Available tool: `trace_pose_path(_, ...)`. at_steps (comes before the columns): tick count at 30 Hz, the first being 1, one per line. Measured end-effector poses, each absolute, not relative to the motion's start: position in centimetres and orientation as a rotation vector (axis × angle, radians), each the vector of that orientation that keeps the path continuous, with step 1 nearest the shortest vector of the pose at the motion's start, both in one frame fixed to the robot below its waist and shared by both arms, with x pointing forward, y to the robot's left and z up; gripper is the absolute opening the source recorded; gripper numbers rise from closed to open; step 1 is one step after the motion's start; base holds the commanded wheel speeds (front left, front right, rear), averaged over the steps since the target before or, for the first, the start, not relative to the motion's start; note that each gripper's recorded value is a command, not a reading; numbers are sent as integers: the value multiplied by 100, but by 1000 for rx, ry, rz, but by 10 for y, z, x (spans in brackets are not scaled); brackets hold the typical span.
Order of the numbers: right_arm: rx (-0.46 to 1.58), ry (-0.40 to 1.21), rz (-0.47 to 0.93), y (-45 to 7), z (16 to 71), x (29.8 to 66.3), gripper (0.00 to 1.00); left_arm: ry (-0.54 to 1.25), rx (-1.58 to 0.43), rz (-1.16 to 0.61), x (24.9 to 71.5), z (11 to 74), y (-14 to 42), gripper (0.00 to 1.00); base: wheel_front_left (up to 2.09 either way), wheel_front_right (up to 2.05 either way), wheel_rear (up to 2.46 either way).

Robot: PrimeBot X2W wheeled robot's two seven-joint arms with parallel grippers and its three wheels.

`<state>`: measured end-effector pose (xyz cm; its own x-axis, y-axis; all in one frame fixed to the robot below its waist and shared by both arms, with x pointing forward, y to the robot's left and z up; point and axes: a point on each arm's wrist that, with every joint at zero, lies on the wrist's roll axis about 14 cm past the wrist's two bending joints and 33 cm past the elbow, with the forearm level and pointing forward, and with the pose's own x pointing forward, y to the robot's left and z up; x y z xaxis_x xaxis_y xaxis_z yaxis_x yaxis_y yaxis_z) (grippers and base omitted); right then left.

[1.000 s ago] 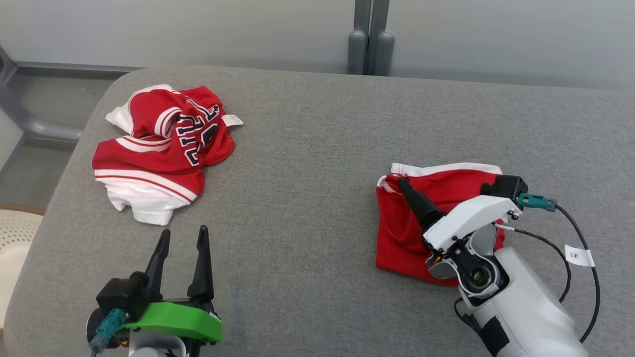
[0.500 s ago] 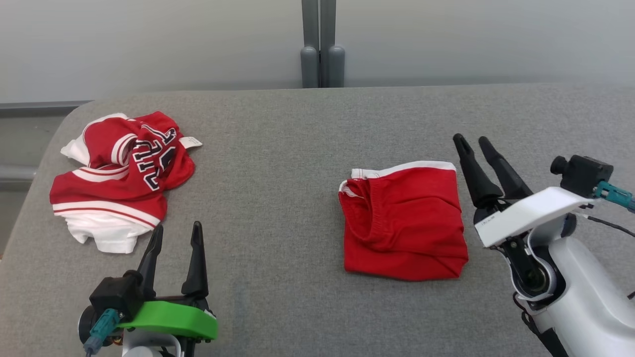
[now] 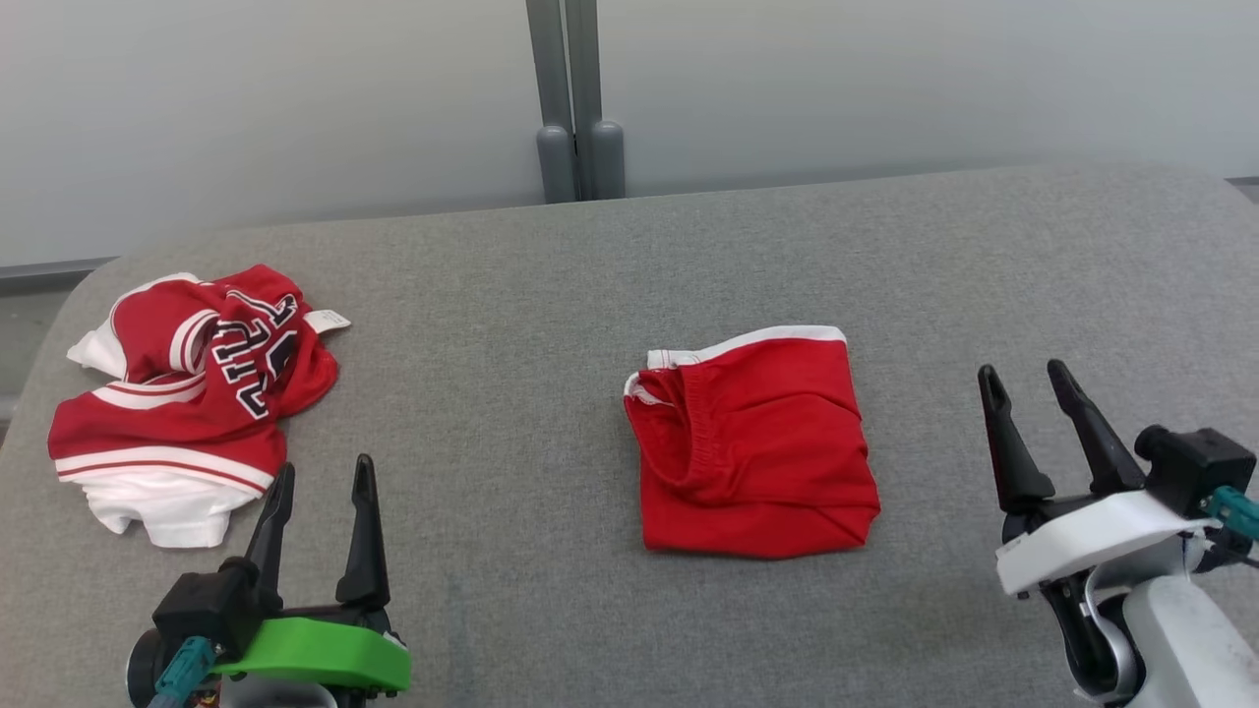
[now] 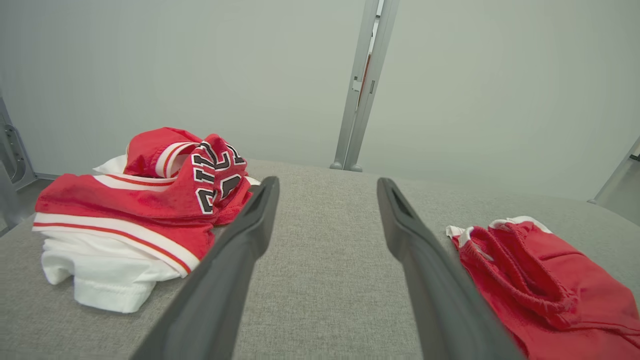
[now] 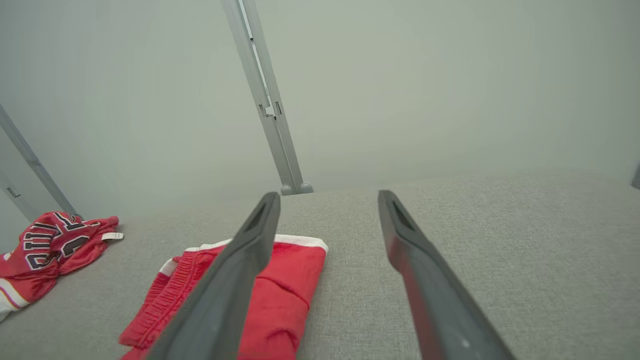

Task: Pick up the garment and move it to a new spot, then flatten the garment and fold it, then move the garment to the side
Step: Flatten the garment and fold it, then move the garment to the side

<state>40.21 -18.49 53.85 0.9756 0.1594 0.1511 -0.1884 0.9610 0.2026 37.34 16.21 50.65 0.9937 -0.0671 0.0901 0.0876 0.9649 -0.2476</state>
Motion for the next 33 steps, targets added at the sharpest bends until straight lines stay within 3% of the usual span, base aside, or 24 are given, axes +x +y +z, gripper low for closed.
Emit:
trace_pose_path(8,193,-91,137,-184,517,381,100,-88,-230,-80,372,509,161,100,0,0,0)
trace_pose_path(21,180,-54,144,-180,505,382,100,-95,-227,-79,369,511,161,100,0,0,0)
trace_pose_path(33,180,196,194,-160,478,431,100,-91,-226,-76,370,510,162,100,0,0,0)
